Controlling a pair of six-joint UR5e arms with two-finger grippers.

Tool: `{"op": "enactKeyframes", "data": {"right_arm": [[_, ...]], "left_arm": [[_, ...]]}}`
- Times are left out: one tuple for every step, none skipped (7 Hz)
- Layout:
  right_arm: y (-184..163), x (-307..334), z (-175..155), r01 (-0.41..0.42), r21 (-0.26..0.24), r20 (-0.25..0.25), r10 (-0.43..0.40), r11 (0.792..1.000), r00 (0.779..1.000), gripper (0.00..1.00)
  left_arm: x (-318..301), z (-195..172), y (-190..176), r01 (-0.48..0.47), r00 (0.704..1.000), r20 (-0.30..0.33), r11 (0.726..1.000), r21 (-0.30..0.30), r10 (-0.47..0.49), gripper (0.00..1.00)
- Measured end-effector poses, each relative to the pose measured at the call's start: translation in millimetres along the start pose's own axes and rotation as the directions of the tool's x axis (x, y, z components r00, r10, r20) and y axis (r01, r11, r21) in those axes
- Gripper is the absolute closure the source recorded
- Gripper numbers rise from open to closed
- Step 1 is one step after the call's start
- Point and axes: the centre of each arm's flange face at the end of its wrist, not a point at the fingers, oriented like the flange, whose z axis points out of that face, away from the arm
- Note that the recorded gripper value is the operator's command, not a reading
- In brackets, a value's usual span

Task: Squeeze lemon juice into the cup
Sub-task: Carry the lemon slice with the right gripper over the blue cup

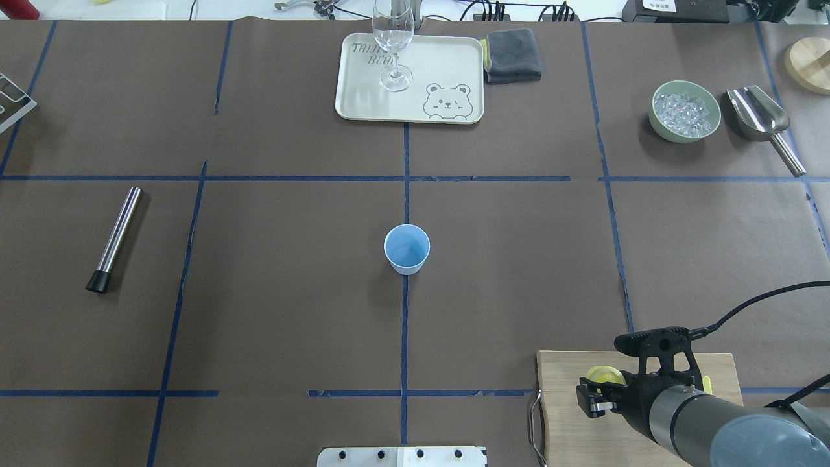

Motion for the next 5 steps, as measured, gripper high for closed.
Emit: {"op": "enactKeyframes", "data": {"right_arm": [[-17,-22,-6,-0.022,-0.013,-0.003,0.022,1.0,1.0,1.0],[-36,-55,-13,-0.042,-0.028,-0.008,0.042,0.999,0.999,1.0],[-56,-93,-26,-0.058,-0.038,-0.014,0.058,0.998,0.998,1.0],[-79,-126,-43,-0.076,-0.045,-0.019,0.075,0.996,0.997,1.0],[-109,-156,-64,-0.103,-0.052,-0.022,0.102,0.993,0.994,1.0]], "left_arm": [[0,0,0,0.001,1.0,0.0,1.0,-0.001,-0.001,0.0],[-1,1,0,0.003,1.0,0.0,1.0,-0.002,-0.003,0.0],[-1,1,1,0.004,1.0,0.0,1.0,-0.003,-0.004,0.0],[-2,2,1,0.005,1.0,-0.001,1.0,-0.003,-0.005,0.0],[-2,2,1,0.005,1.0,-0.001,1.0,-0.005,-0.005,0.0]]}}
